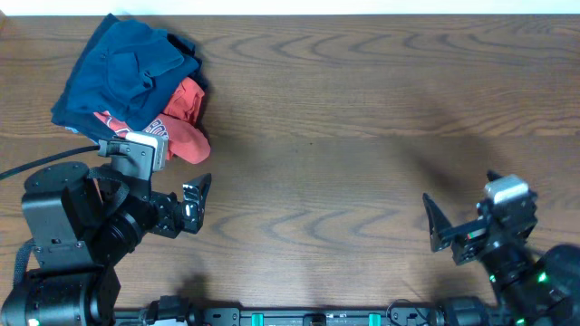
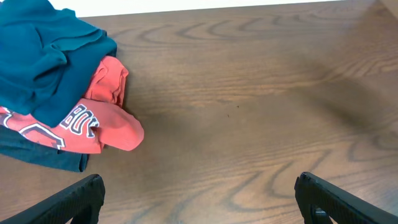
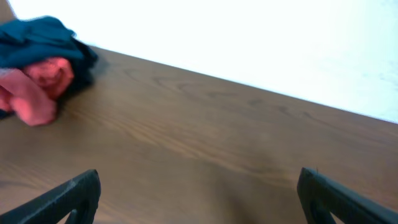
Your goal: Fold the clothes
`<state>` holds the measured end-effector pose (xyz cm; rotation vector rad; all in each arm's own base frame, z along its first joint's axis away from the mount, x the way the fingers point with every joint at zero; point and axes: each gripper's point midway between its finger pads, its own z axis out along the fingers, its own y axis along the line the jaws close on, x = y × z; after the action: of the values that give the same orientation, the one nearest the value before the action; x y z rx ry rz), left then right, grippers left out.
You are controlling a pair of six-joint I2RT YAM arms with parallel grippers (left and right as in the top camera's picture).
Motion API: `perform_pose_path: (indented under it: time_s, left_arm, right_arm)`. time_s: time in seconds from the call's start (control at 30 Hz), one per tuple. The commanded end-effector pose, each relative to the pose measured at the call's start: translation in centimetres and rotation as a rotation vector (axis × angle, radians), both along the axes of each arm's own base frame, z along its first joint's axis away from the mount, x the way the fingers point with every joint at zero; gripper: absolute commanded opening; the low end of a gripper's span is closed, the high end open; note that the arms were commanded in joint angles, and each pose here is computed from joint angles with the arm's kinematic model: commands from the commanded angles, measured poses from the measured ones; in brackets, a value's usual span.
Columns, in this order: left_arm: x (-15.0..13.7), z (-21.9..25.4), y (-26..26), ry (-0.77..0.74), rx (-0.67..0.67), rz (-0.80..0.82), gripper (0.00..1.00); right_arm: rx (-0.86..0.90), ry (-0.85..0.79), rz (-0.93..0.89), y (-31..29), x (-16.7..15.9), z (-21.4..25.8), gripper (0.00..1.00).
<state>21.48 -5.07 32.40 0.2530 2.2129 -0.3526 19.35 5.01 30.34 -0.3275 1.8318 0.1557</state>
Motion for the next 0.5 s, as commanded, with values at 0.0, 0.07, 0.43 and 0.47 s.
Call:
perform_pose_path:
  time_s: [0.0,0.07,0.43,0.47]
  left_arm:
    - [0.1,0.3,0.1,-0.012,0.019,-0.006,0.98]
    - [0.1,0.3,0.1,-0.012,0.02,-0.006,0.98]
    - [0.1,0.3,0.1,-0.012,0.02,-0.006,0.98]
    - [0.1,0.3,0.1,-0.012,0.019,-0.006,0.98]
  right_arm:
    - [-0.049,-0.021,-0.032,-0.9,-0.1,-3.3,0.99]
    - [-0.048,-0.042,-0.043,-1.1,-0.2,-5.0,0.99]
    - [-0.025,-0.192,0.016,0.0,1.9,-9.1,0.99]
    - [-0.025,-0.211,0.016,0.1,2.2,-9.0,0.99]
